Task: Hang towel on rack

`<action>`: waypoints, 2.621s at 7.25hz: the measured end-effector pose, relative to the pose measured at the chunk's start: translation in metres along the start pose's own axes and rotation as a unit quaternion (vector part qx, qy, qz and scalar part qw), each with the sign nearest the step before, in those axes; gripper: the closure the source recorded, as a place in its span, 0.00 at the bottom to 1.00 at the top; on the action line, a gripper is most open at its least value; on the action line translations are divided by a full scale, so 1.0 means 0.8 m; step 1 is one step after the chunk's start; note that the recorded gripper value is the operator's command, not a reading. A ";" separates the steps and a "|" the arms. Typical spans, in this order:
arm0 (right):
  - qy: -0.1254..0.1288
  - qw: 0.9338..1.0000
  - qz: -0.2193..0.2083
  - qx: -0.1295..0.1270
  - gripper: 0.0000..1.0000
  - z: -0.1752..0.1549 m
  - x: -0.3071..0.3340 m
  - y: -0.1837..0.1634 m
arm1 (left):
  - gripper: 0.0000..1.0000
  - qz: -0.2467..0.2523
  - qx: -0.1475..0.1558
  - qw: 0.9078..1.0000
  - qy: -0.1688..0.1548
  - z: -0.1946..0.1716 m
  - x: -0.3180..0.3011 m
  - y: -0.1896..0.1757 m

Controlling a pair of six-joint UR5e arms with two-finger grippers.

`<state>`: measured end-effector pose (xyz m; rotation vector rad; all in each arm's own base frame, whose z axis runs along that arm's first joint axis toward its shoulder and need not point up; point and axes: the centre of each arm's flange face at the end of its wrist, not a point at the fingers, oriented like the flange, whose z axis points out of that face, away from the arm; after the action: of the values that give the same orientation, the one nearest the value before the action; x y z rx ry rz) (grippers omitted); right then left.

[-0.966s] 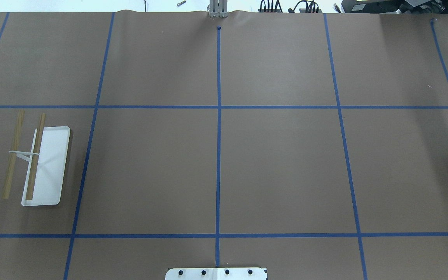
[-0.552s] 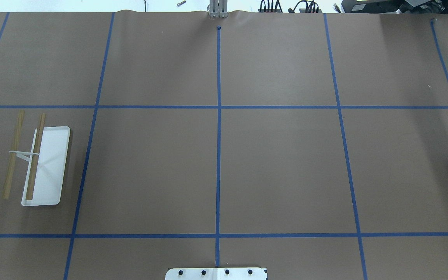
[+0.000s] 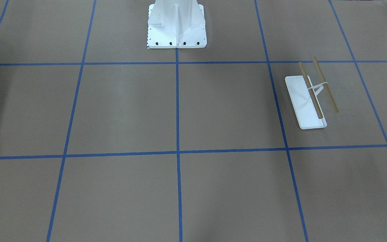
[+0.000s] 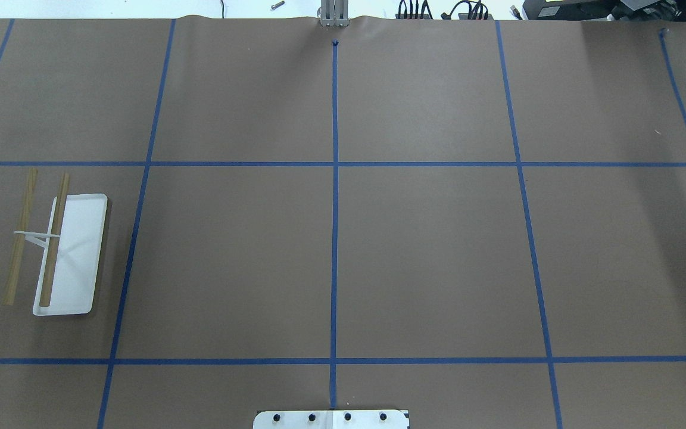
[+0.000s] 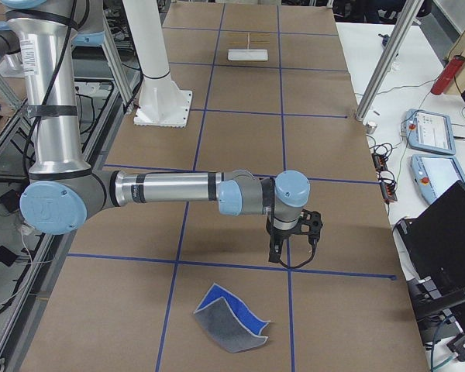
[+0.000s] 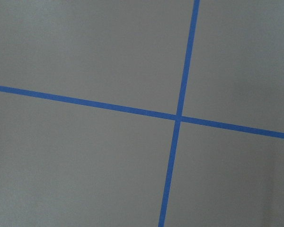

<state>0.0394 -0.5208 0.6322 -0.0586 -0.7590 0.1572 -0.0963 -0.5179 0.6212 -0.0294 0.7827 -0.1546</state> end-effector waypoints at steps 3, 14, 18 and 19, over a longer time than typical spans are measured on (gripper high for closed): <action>0.035 0.999 0.019 0.000 0.00 0.021 0.028 -0.001 | 0.01 0.017 0.019 0.999 -0.020 -0.018 0.017 -0.012; 0.128 0.990 -0.061 -0.011 0.00 0.153 0.245 0.043 | 0.01 0.061 0.062 0.996 -0.019 -0.017 0.015 0.027; 0.125 0.990 -0.055 -0.019 0.00 0.160 0.247 0.021 | 0.01 0.061 0.061 0.996 -0.019 -0.017 0.015 0.027; 0.122 0.991 -0.054 -0.021 0.04 0.163 0.247 0.020 | 0.01 0.062 0.061 0.996 -0.019 -0.017 0.015 0.027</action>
<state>0.0889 -0.4733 0.8594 -0.0754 -0.5189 0.0298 -0.0947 -0.4977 0.6016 0.1317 0.7339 -0.0835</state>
